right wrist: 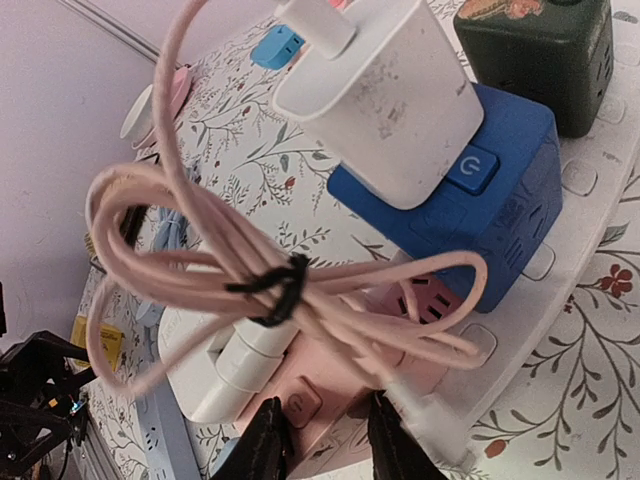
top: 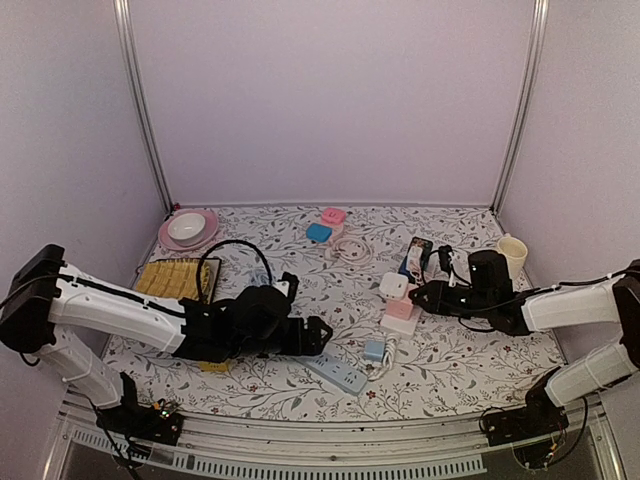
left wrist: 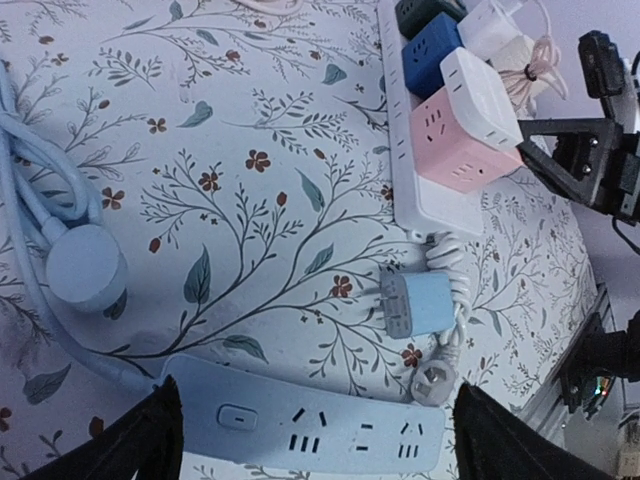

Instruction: Pull the plug off the socket

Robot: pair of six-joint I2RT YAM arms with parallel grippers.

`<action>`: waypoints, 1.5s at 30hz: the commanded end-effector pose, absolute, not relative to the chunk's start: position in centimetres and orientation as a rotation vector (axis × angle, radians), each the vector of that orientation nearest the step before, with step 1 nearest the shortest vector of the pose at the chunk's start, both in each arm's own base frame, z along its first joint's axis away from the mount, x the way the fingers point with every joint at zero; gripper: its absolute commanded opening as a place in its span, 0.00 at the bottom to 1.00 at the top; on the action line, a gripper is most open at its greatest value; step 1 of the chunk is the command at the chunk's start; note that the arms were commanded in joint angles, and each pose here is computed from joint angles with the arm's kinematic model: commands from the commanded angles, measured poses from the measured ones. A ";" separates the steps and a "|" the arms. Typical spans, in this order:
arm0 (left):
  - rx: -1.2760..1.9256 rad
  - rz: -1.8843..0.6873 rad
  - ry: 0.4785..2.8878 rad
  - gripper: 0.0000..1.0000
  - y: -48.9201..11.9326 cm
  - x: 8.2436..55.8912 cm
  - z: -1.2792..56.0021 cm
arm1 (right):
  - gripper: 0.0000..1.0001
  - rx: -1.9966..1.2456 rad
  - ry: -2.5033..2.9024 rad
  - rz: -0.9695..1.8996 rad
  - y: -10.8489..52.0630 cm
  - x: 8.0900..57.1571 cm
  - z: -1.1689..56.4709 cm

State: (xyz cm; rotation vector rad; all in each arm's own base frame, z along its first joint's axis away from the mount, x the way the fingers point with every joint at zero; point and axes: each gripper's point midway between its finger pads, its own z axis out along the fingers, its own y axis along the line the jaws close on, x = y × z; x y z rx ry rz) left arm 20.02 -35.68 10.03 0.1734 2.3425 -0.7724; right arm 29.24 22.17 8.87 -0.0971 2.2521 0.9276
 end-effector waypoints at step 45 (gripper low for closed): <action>0.220 -1.841 2.243 0.33 -51.1 27.1 12.4 | 0.29 -0.081 2.424 0.885 21.8 24.0 6.2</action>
